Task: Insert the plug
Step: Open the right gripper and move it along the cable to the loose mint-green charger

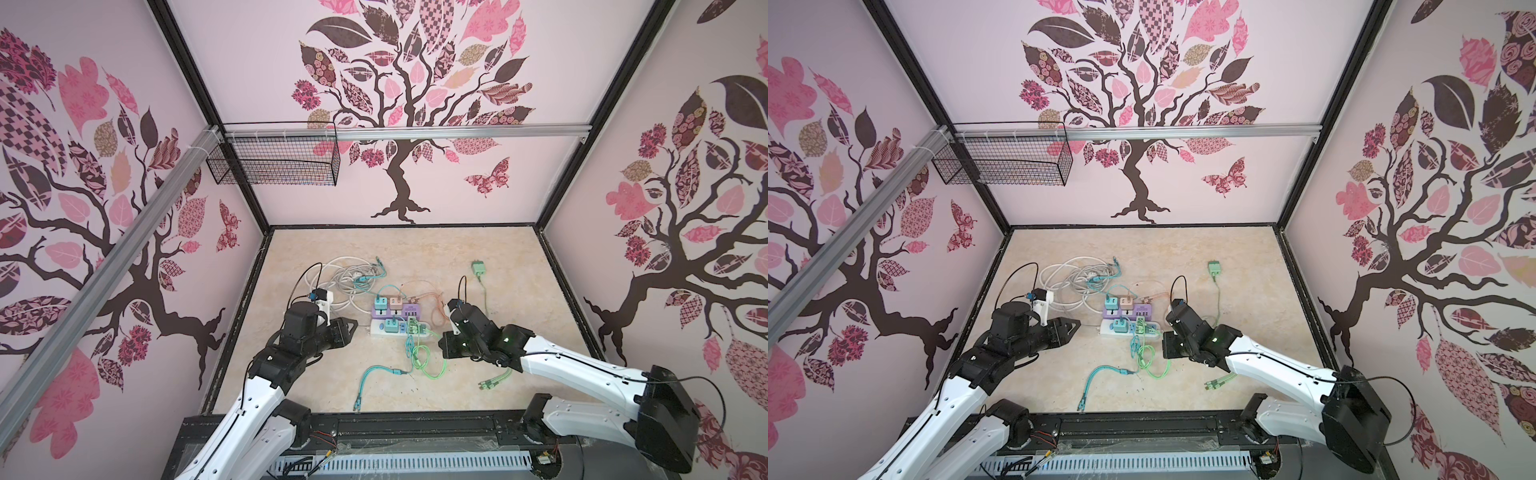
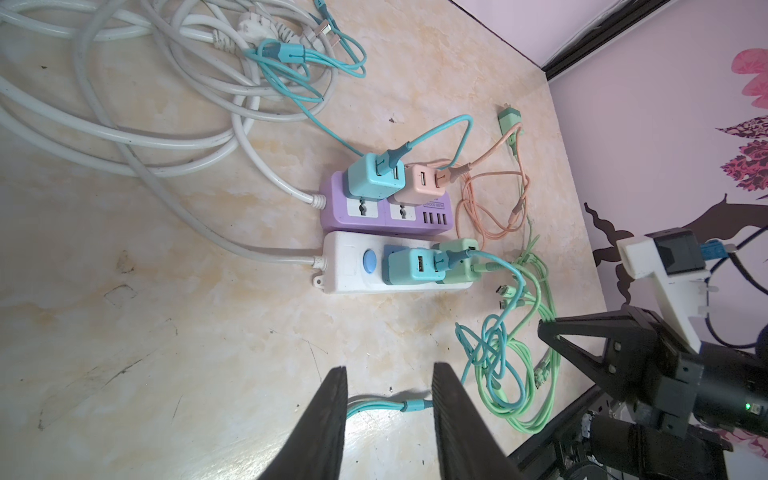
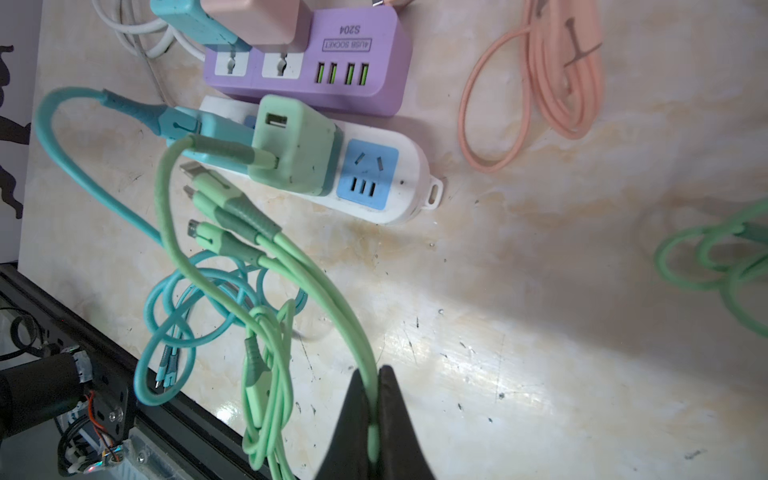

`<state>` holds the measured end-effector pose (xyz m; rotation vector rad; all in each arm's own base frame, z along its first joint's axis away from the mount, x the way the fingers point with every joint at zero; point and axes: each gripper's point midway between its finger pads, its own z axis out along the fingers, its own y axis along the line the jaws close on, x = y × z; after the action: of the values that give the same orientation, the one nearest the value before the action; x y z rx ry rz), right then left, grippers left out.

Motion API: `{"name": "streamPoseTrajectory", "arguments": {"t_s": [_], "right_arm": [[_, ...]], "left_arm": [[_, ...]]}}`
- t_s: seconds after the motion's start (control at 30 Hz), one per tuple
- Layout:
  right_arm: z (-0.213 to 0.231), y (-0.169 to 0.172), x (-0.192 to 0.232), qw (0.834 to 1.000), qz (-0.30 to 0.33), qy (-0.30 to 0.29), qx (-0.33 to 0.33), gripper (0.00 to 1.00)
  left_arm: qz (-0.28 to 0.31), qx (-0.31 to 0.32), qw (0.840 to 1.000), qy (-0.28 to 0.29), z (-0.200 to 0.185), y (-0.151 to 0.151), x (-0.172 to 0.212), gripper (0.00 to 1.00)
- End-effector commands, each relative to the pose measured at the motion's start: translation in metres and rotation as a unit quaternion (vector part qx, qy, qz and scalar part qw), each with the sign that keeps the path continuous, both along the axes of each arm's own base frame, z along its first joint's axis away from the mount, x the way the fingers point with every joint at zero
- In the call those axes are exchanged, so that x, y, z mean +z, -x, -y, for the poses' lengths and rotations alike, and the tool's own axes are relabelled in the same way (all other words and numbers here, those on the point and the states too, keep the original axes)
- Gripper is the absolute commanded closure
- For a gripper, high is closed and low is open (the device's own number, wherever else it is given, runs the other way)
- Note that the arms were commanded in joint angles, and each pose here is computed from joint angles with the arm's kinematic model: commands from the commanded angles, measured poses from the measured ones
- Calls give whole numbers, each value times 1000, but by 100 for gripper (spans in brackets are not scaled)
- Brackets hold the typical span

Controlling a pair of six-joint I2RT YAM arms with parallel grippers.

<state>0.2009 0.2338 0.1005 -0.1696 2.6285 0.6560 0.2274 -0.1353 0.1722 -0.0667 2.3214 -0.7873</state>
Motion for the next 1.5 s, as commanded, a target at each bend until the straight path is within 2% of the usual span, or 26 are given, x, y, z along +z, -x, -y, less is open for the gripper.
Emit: {"name": "streamPoseTrajectory", "arguments": {"t_s": [0.0,0.13,0.33,0.53,0.8,1.0,1.17,1.3,1.47], "right_arm": [[-10,3,-2,1000,-15,-20,-6,100],[-14,6,-6,999,-24,-23,-1,100],[-25,15,-33,997,-60,13,43,96],[-41,8,-40,997,-56,-2,49,93],[-56,3,-41,995,-54,-4,79,74],[-35,-6,-30,996,-12,48,72,61],[0,-19,-10,993,32,104,51,49],[24,-31,3,995,43,90,27,42],[54,-59,27,990,101,100,-17,34]], "left_arm": [[28,0,1000,3,0,-5,21,62],[29,-1,1000,3,0,-5,22,62],[28,-2,1000,5,1,-6,21,62],[29,0,1000,4,0,-5,20,62],[27,-1,1000,5,1,-6,20,62],[28,2,1000,1,-1,-4,20,62],[27,3,1000,2,-1,-5,20,60],[25,1,1000,2,0,-6,19,58],[29,2,1000,3,-1,-6,20,55]]}}
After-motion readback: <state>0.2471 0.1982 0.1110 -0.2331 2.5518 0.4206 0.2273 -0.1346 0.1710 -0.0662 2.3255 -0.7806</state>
